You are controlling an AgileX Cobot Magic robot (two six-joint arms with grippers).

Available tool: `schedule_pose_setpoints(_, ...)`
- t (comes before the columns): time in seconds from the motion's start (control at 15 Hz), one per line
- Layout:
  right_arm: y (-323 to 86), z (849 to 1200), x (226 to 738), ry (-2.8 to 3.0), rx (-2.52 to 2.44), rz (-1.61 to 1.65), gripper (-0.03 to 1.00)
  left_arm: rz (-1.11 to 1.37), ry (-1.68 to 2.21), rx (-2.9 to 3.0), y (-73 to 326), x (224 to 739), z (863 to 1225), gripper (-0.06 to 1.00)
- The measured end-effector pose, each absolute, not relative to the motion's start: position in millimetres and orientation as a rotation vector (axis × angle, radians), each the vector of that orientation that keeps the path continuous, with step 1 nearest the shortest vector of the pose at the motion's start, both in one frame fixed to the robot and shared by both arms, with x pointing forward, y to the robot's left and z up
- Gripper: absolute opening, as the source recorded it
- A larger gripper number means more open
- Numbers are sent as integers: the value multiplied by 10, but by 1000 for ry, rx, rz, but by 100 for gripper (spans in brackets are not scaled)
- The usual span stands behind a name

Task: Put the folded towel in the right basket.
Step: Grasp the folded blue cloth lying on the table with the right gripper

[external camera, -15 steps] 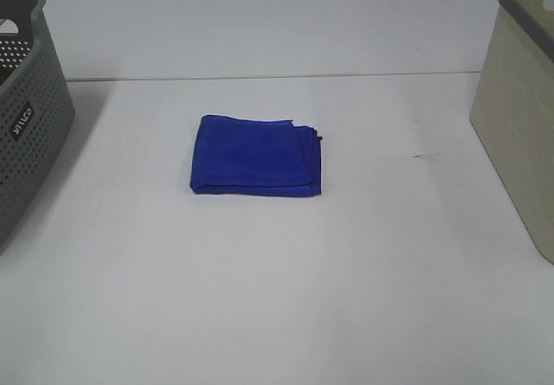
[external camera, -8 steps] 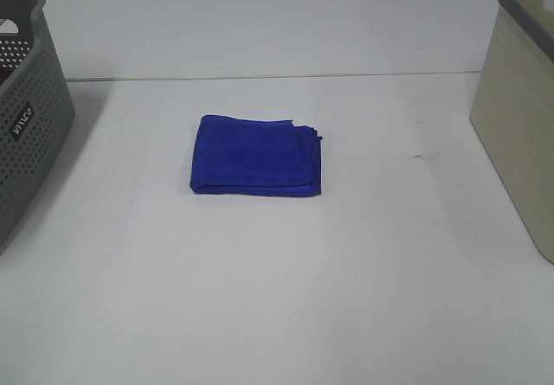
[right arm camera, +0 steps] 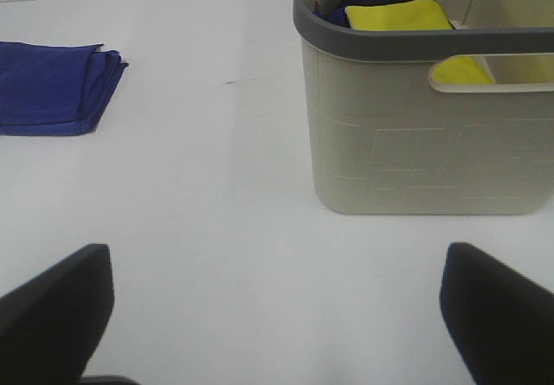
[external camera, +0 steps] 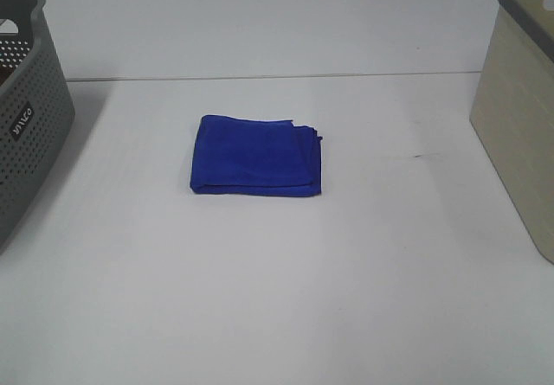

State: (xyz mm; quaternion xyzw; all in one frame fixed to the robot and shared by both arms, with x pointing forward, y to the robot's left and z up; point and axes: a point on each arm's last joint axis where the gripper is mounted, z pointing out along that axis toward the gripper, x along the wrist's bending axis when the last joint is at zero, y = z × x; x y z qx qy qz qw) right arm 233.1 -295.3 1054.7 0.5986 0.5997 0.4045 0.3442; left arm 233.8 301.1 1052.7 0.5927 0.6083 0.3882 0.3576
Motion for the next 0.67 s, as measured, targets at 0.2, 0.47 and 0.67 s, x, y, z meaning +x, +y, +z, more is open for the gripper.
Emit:
schedule_pose_setpoints(0.2, -2953, 10547, 2331, 1558, 1555, 1051, 97, 1002, 1570, 1530, 3011, 2338, 10527, 99)
schedule_pose_setpoints(0.47, -2952, 10547, 2331, 1558, 1555, 1052, 97, 1002, 1570, 1530, 3011, 2338, 10527, 99)
schedule_pose_setpoints(0.67, -2952, 10547, 2331, 1558, 1555, 1052, 97, 1002, 1570, 1530, 3011, 2338, 10527, 99)
